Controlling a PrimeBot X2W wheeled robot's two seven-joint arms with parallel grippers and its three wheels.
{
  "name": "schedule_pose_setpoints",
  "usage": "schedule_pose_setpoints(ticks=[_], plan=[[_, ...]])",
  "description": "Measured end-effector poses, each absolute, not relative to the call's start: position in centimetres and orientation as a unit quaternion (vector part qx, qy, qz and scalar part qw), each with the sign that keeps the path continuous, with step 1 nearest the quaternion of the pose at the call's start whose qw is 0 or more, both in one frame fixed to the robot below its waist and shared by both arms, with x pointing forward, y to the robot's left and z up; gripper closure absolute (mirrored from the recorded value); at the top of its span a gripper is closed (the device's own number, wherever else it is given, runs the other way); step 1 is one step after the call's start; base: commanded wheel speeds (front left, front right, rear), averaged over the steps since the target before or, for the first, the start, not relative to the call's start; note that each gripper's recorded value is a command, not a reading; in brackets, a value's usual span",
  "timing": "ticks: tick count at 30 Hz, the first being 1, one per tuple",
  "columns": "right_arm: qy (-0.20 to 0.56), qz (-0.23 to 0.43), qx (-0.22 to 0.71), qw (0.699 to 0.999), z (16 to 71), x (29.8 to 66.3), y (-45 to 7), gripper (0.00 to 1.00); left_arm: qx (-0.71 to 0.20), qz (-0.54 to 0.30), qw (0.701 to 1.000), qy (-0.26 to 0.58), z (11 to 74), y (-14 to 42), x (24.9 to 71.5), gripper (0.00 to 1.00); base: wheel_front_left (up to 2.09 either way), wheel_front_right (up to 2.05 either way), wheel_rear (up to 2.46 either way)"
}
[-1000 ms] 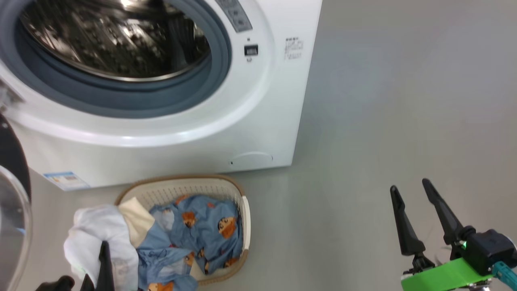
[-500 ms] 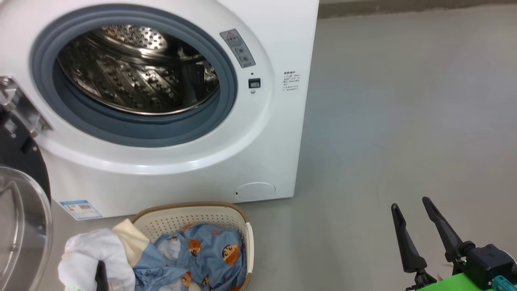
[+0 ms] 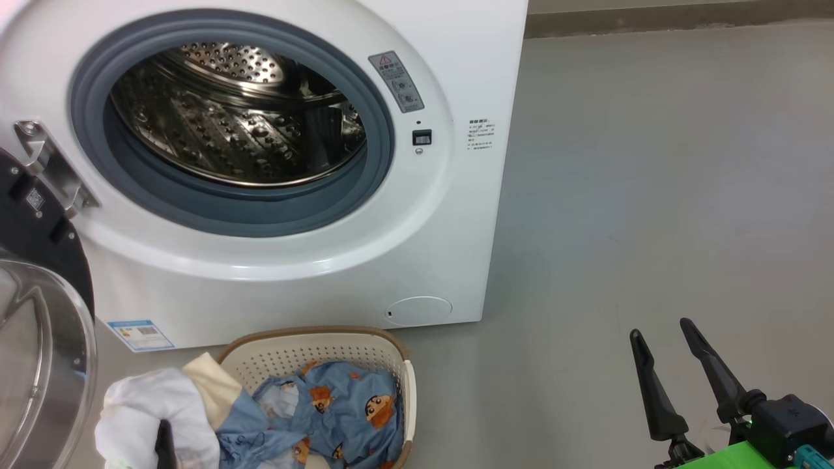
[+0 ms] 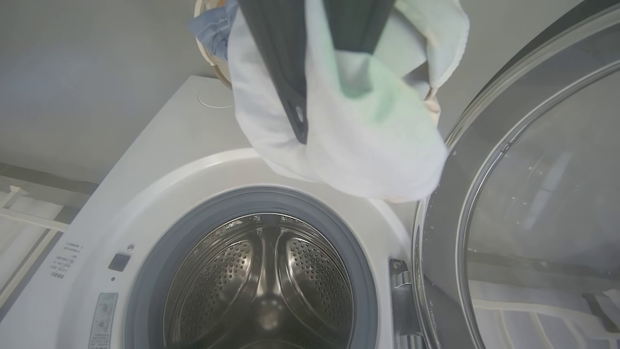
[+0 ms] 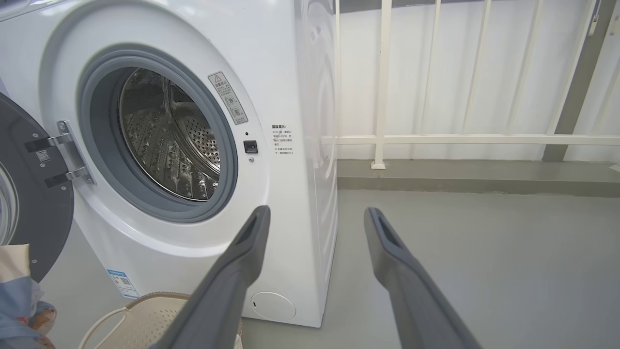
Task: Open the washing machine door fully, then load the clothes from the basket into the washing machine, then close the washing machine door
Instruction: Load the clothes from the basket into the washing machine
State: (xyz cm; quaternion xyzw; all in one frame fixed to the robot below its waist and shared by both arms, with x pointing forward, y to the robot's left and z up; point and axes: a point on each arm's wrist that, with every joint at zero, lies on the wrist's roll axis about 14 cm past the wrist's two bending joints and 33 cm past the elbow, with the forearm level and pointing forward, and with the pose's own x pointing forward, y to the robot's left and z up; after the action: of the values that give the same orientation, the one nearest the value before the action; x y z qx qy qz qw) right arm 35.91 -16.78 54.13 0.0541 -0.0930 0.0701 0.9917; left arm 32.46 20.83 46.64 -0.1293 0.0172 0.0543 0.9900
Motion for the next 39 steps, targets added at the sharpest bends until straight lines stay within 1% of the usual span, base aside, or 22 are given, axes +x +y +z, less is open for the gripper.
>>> schedule_pose_setpoints(ticks=[15, 27, 39], plan=[[-0.074, 0.068, 0.061, 0.993, 52.9, 36.2, -16.5, 0.0, -0.128, 0.026, 0.991, 0.02, 46.6, 19.2, 33.7, 1.0, 0.0, 0.0, 0.0], [-0.045, 0.055, 0.067, 0.995, 50.9, 36.9, -16.8, 0.0, -0.105, -0.021, 0.994, -0.033, 49.9, 17.7, 39.9, 1.0, 0.0, 0.0, 0.0], [-0.021, 0.036, 0.077, 0.996, 49.1, 37.9, -17.2, 0.0, -0.075, -0.073, 0.993, -0.062, 51.5, 15.8, 46.7, 1.0, 0.0, 0.0, 0.0]])
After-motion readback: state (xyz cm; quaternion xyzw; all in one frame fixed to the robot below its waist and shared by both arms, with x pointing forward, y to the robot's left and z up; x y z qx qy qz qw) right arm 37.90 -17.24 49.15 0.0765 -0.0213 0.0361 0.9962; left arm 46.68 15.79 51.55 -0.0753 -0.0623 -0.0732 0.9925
